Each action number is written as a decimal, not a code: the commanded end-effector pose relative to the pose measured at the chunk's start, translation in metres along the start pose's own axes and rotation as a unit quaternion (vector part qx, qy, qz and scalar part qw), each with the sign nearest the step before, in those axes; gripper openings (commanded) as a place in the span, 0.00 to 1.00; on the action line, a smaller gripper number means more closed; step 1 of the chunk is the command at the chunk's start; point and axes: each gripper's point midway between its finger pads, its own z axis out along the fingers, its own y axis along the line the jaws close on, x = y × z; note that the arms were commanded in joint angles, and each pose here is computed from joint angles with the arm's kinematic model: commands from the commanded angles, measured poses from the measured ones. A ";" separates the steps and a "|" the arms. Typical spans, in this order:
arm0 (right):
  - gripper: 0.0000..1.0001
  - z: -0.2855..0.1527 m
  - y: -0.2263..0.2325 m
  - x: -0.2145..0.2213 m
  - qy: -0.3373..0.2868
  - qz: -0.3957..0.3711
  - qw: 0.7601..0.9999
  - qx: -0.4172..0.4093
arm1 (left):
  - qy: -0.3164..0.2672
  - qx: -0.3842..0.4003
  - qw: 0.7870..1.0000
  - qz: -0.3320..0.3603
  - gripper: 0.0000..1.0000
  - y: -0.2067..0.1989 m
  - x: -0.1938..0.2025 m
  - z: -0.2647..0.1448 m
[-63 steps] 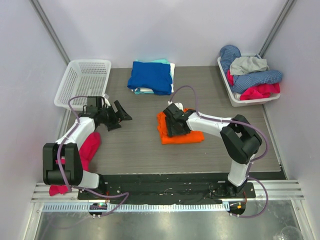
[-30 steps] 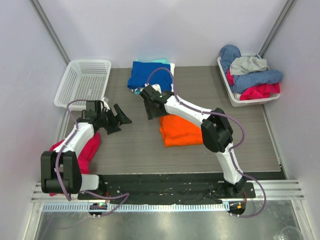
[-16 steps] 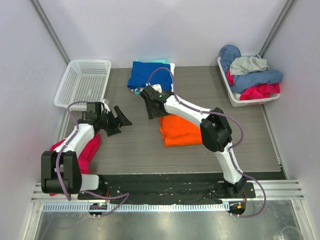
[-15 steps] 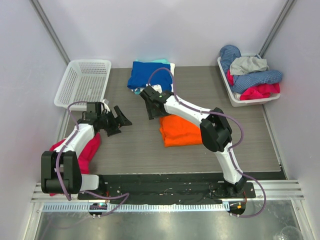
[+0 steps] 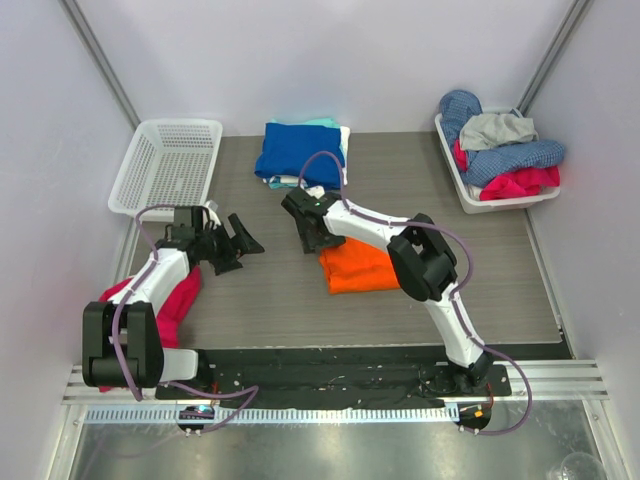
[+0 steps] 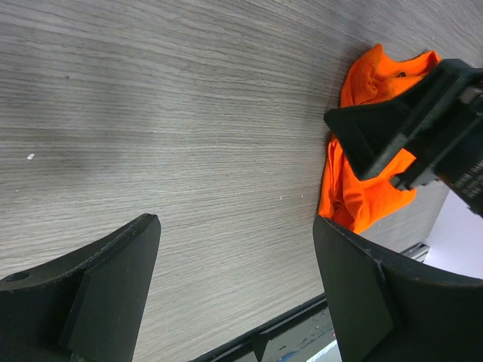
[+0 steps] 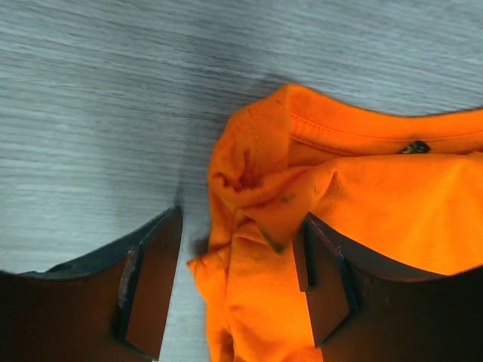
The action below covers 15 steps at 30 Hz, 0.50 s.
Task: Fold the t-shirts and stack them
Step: Neatly place the folded tshirt to the corner
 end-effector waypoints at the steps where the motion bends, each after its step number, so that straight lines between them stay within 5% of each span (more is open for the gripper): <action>1: 0.67 0.013 0.003 -0.003 -0.013 0.008 1.000 0.005 | -0.018 0.018 1.000 0.016 0.88 -0.009 -0.008 -0.004; 8: 0.63 0.033 0.007 0.019 0.019 0.014 1.000 -0.011 | -0.018 0.015 1.000 0.017 0.88 -0.008 -0.005 -0.006; 15: 0.29 0.049 0.003 0.043 0.051 0.022 0.998 -0.019 | -0.016 0.006 1.000 0.017 0.88 -0.002 -0.002 -0.006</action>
